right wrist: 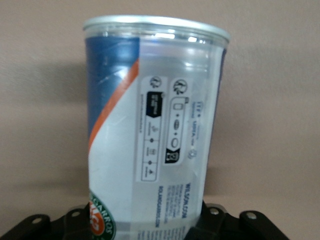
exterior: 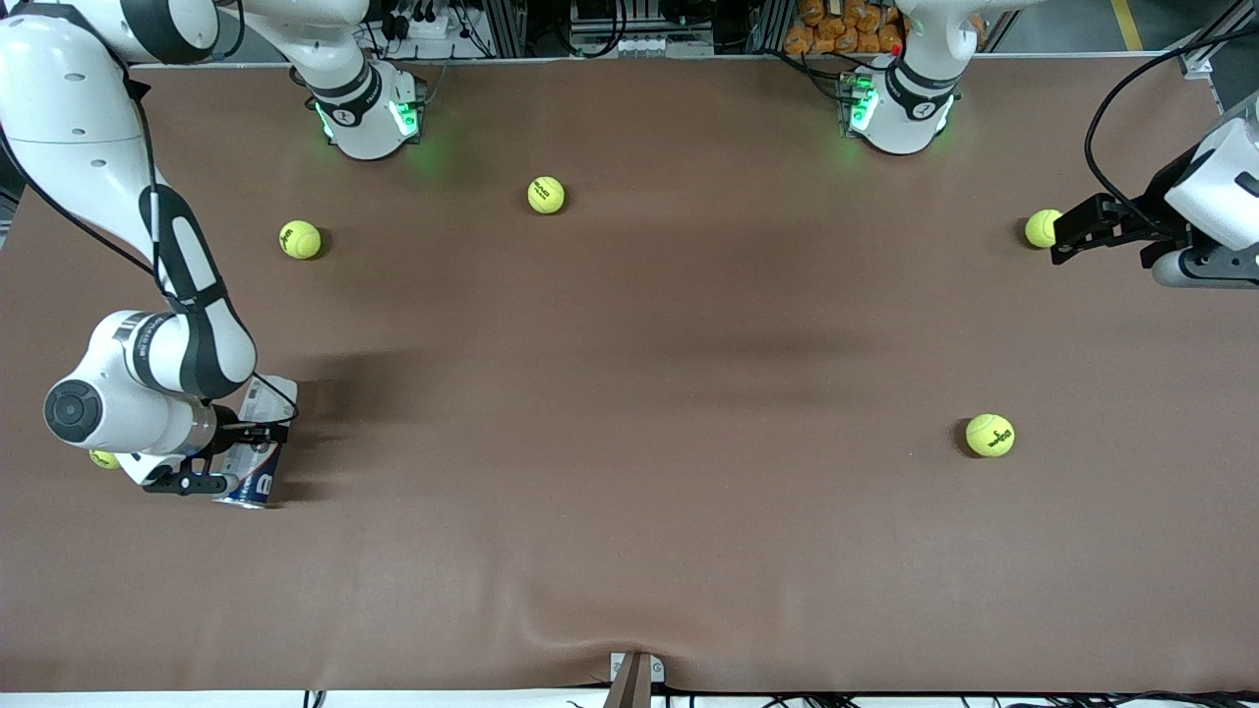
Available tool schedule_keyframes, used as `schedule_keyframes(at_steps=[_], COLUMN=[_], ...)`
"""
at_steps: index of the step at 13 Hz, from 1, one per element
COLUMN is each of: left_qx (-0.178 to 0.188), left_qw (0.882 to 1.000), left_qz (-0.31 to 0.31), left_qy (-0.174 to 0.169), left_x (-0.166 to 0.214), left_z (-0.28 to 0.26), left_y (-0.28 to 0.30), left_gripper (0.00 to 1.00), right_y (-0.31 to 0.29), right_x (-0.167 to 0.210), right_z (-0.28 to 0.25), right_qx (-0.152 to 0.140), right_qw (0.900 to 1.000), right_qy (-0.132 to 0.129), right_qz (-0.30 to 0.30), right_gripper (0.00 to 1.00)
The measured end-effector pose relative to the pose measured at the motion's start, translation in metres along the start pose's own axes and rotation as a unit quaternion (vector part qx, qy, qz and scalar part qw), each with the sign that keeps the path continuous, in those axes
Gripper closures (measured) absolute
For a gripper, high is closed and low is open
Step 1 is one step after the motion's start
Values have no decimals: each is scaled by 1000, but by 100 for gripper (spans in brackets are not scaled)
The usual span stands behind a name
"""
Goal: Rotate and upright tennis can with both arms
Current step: 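Grasp the can with the right gripper and drag it to mid-table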
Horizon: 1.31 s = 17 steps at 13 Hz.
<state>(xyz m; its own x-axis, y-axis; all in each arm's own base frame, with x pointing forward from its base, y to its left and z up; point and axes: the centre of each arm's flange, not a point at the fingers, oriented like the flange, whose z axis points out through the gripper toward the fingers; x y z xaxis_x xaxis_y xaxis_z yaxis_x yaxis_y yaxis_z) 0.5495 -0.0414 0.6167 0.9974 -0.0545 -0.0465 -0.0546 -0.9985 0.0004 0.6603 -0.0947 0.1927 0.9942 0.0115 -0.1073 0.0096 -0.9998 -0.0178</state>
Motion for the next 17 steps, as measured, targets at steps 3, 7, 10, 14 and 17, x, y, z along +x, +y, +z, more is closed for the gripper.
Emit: schedule_keyframes(at_steps=[3,7,10,14,17], left_qx=[0,0,0,0,-1], left_qw=[1000,1000,1000,1000,1000], left_qz=[0,0,0,0,0], left_qy=[0,-1,-2,0,-2], left_x=[0,1,1,2,3], left_z=[0,1,2,2,4], left_y=[0,0,0,0,0], left_gripper=[0,0,0,0,0], right_y=[-18,-58,-148,-304,-410], right_x=[14,29,34,8,-30], right_z=[-39,-86,-96,-93,-87], right_qx=[-4,-13,-18,-24,-39], right_qw=[999,990,971,932,891], right_qy=[18,47,57,58,67], right_qz=[-46,-131,-229,-356,-447], right_gripper=[39,33,33,33,33])
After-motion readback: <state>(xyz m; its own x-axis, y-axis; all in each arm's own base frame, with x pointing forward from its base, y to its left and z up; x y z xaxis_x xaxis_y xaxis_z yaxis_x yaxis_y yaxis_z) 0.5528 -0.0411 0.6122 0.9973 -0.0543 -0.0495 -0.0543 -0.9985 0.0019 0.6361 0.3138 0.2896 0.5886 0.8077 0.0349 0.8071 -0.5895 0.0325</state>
